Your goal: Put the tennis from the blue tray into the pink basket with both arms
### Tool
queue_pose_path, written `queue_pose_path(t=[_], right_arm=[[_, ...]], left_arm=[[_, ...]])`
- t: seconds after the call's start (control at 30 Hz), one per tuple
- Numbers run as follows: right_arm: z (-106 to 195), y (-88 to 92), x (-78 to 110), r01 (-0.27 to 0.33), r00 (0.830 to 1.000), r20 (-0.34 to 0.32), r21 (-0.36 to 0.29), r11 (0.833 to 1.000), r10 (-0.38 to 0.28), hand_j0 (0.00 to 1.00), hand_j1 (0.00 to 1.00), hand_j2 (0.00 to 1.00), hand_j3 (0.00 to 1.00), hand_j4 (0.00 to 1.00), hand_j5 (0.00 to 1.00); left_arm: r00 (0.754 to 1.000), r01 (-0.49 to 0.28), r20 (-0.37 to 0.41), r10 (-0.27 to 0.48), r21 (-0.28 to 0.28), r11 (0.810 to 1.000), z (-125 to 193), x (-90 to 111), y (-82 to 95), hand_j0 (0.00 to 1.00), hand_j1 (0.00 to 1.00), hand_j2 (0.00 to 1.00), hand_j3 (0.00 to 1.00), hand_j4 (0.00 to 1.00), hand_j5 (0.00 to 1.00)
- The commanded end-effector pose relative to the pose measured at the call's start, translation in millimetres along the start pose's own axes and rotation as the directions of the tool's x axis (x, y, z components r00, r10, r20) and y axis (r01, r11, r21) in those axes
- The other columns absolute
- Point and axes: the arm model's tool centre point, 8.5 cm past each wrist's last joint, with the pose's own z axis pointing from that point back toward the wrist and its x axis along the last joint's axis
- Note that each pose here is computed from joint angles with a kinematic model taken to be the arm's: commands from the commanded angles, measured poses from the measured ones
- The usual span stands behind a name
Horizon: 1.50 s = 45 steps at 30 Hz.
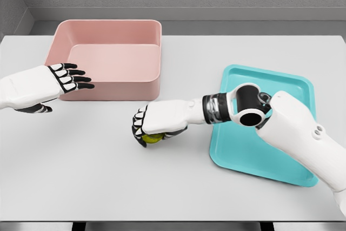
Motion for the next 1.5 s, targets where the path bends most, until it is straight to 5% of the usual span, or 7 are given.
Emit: queue_pose_path(t=[0.0, 0.57, 0.63, 0.73, 1.03, 1.37, 1.47], right_arm=[[-3, 3.7, -4.6, 0.019, 1.0, -0.01, 0.004, 1.0, -0.019, 0.42, 0.42, 0.42, 0.42, 0.42, 0.42], [-19, 12.7, -14.9, 0.045, 0.998, -0.032, 0.026, 0.999, -0.044, 0.44, 0.44, 0.44, 0.44, 0.44, 0.44], [-20, 13.3, -14.7, 0.047, 0.998, -0.032, 0.026, 0.999, -0.046, 0.56, 0.56, 0.56, 0.56, 0.56, 0.56], [-20, 14.2, -13.6, 0.049, 0.998, -0.03, 0.024, 0.999, -0.048, 0.97, 0.97, 0.97, 0.97, 0.97, 0.97], [-18, 14.0, -14.0, 0.05, 0.998, -0.033, 0.02, 0.999, -0.049, 0.99, 0.99, 0.99, 0.99, 0.99, 0.99], [86, -42.3, 4.1, -0.151, 0.978, -0.166, -0.129, 0.98, 0.129, 1.0, 1.0, 1.0, 1.0, 1.0, 1.0], [153, -38.5, -5.6, -0.078, 0.965, -0.262, -0.261, 0.962, 0.007, 1.0, 1.0, 1.0, 1.0, 1.0, 1.0]], left_arm=[[1.0, -0.003, -0.001, 0.003, 0.003, 1.0, 1, 0, 0.8, 1.0, 1.0, 1.0, 1.0, 1.0, 1.0], [1.0, -0.003, 0.0, 0.003, 0.003, 1.0, 1, 0, 1.2, 1.0, 1.0, 1.0, 1.0, 1.0, 1.0], [1.0, -0.003, 0.0, 0.003, 0.003, 1.0, 1, 0, 1.2, 1.0, 1.0, 1.0, 1.0, 1.0, 1.0], [1.0, -0.003, 0.0, 0.003, 0.005, 1.0, 1, 0, 1.4, 1.0, 1.0, 1.0, 1.0, 1.0, 1.0], [1.0, -0.002, 0.001, 0.002, 0.004, 1.0, 0, 0, 1.3, 1.0, 1.0, 1.0, 1.0, 1.0, 1.0], [1.0, -0.001, 0.012, 0.001, 0.013, 1.0, -4, 4, 1.0, 1.0, 1.0, 1.0, 1.0, 1.0, 1.0], [0.999, -0.007, 0.049, 0.007, 0.003, 1.0, -21, 17, -9.2, 1.0, 1.0, 1.0, 1.0, 1.0, 1.0]])
